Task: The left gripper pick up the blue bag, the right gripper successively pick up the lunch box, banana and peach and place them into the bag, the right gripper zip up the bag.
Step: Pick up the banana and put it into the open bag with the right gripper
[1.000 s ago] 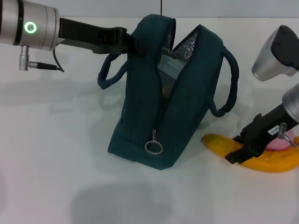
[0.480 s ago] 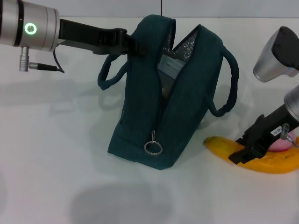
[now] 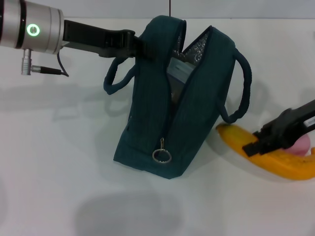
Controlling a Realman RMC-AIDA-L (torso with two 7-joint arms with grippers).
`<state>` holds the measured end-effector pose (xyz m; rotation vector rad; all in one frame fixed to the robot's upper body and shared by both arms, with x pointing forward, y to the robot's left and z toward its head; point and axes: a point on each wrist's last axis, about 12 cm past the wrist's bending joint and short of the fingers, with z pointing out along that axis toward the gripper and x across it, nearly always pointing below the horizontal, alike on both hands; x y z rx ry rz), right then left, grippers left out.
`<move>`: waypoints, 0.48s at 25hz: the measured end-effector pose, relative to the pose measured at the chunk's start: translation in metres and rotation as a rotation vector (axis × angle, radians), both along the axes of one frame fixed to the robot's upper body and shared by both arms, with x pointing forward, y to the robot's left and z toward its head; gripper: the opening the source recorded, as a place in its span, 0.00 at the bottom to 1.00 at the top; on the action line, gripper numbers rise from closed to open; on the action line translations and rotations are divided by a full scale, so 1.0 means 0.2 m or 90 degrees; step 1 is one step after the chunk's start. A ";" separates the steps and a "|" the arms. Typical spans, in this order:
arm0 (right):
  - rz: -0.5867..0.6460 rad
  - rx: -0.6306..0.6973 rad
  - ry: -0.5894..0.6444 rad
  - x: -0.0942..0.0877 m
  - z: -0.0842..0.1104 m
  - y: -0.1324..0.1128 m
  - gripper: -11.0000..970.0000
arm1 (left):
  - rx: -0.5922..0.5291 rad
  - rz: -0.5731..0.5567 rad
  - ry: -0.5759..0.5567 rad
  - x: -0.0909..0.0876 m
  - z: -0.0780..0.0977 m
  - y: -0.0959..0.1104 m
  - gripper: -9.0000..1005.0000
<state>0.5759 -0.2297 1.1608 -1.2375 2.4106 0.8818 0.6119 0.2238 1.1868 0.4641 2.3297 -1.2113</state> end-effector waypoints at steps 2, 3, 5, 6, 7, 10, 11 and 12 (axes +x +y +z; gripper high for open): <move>-0.023 0.048 0.015 -0.01 0.02 -0.06 0.45 | 0.000 -0.001 -0.001 0.00 0.00 0.00 0.06; -0.033 0.070 0.024 -0.01 0.03 -0.09 0.45 | 0.000 -0.002 -0.001 0.00 0.01 -0.01 0.06; -0.041 0.110 0.046 -0.02 0.04 -0.14 0.46 | 0.000 -0.002 -0.002 0.00 0.01 -0.01 0.06; -0.041 0.145 0.066 -0.04 0.05 -0.16 0.46 | 0.000 -0.002 -0.003 0.01 0.01 -0.01 0.06; -0.036 0.173 0.081 -0.05 0.06 -0.17 0.46 | 0.000 -0.002 -0.003 0.01 0.01 -0.01 0.06; -0.002 0.284 0.117 -0.08 0.10 -0.20 0.46 | 0.001 -0.004 -0.006 0.01 0.02 -0.02 0.06; 0.014 0.326 0.117 -0.09 0.12 -0.21 0.46 | 0.001 -0.005 -0.007 0.02 0.02 -0.02 0.06; 0.029 0.364 0.113 -0.10 0.13 -0.21 0.46 | 0.001 -0.006 -0.008 0.02 0.02 -0.02 0.06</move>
